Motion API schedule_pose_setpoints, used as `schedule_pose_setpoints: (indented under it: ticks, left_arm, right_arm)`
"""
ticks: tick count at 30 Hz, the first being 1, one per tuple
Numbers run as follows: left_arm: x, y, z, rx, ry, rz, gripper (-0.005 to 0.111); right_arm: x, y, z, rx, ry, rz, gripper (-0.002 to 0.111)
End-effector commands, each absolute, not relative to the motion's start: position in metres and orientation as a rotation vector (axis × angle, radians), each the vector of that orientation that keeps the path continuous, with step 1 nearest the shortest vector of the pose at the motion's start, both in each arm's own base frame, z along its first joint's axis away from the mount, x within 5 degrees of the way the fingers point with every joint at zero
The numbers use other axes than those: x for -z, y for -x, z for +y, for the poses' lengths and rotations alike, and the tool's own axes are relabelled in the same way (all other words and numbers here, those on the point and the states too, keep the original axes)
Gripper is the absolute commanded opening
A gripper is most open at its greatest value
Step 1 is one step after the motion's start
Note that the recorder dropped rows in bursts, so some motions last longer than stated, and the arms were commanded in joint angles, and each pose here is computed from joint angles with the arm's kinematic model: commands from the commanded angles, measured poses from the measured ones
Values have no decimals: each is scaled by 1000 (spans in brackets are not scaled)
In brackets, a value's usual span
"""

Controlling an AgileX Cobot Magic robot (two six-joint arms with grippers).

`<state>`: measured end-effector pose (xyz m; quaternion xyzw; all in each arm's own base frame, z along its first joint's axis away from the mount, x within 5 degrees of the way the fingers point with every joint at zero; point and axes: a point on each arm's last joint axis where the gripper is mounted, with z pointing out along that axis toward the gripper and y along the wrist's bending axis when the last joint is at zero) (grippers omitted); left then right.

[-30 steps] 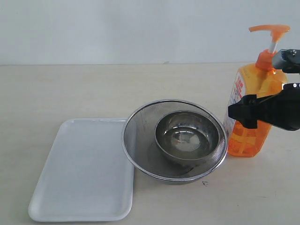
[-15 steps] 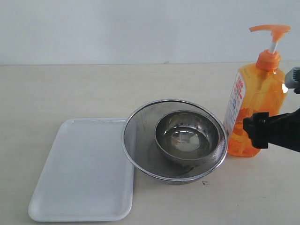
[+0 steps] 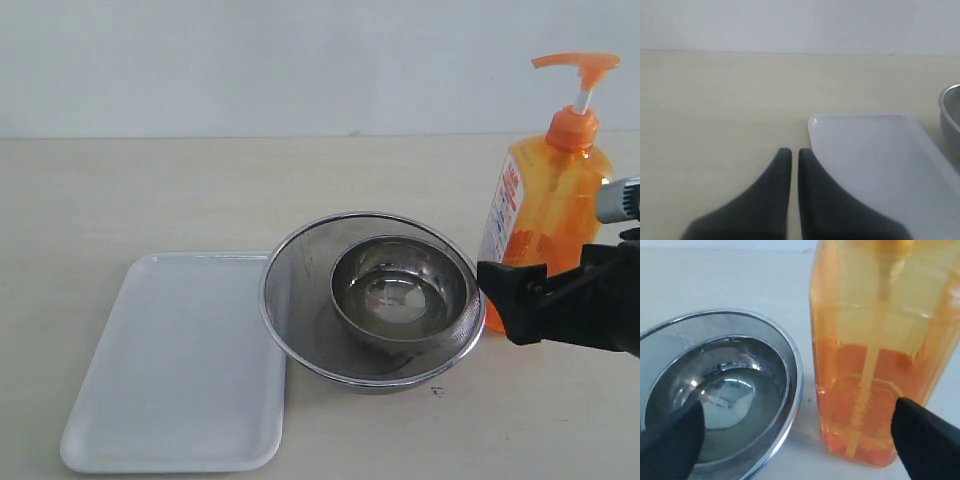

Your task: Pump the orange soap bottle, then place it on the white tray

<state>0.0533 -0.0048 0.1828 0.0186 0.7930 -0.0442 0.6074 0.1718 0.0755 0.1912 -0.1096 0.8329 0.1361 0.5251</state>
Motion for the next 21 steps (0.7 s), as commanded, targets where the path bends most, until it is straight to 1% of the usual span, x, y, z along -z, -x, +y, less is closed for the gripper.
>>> schedule_pose_setpoints:
  ticks: [1, 5, 11, 21]
  left_arm:
    - [-182, -53, -5, 110, -34, 1825, 5]
    - [-182, -53, -5, 110, -34, 1825, 5]
    - [-182, -53, -5, 110, -34, 1825, 5]
    - [-182, -53, -5, 110, -34, 1825, 5]
  right_arm:
    - [-198, -172, 74, -313, 271, 1877, 91]
    - [-200, -166, 68, -309, 228, 1722, 91]
    - [-193, -157, 60, -268, 214, 1679, 91]
    - [-154, -188, 67, -218, 137, 1701, 91]
